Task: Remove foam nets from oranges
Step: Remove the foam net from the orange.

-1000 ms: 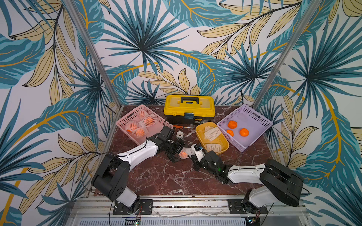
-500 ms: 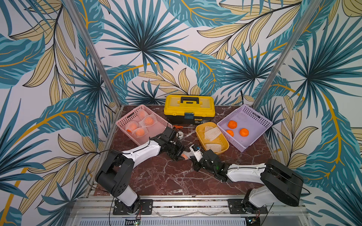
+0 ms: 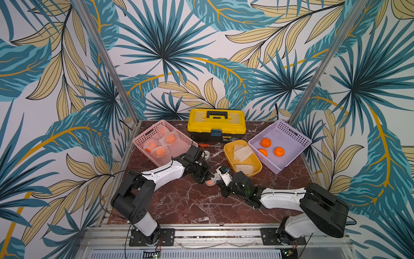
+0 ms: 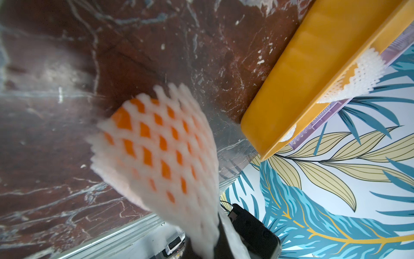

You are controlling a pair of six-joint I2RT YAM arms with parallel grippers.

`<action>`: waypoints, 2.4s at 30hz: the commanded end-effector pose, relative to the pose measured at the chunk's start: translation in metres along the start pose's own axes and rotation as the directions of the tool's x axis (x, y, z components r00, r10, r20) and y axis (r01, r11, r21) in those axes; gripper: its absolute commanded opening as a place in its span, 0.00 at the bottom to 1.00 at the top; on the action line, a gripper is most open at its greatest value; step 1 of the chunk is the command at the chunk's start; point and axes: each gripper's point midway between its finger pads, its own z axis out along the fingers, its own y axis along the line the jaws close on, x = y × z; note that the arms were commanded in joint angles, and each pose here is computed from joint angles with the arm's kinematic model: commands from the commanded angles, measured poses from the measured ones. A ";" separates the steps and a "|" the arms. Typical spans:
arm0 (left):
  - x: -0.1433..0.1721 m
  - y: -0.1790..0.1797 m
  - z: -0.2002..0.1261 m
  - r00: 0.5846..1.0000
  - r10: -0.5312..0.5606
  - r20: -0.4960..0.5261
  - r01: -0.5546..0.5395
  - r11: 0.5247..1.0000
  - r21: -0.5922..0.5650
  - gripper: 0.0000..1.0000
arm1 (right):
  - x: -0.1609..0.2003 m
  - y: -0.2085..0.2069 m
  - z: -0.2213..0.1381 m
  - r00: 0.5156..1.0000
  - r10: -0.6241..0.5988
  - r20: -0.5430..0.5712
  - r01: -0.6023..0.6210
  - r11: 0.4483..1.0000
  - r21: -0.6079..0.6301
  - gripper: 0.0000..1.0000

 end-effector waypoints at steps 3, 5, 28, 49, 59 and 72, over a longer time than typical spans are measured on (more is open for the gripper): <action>-0.001 -0.004 0.003 1.000 0.018 0.003 -0.018 1.000 -0.001 0.01 | -0.036 0.009 -0.010 0.988 0.090 0.128 -0.084 0.995 -0.052 0.06; 0.000 -0.005 0.004 1.000 0.024 0.001 -0.024 1.000 0.001 0.00 | -0.042 0.008 -0.010 0.984 0.114 0.136 -0.109 0.993 -0.048 0.06; 0.009 -0.018 -0.008 0.999 0.036 -0.022 -0.035 0.997 0.063 0.00 | -0.006 -0.021 -0.007 0.997 -0.034 0.066 0.030 0.997 0.066 0.94; 0.021 -0.028 -0.011 0.996 0.064 -0.057 -0.058 0.993 0.099 0.16 | -0.020 -0.031 0.017 0.993 0.010 0.114 -0.023 0.994 0.108 0.16; 0.006 -0.033 -0.036 0.996 0.084 0.009 -0.084 0.988 0.128 0.94 | -0.035 -0.025 -0.001 0.982 0.101 0.158 -0.112 0.992 0.061 0.03; -0.015 -0.025 -0.048 0.991 0.121 0.066 -0.126 0.988 0.094 0.99 | -0.054 -0.064 -0.049 0.933 0.286 0.218 -0.314 0.943 0.111 0.03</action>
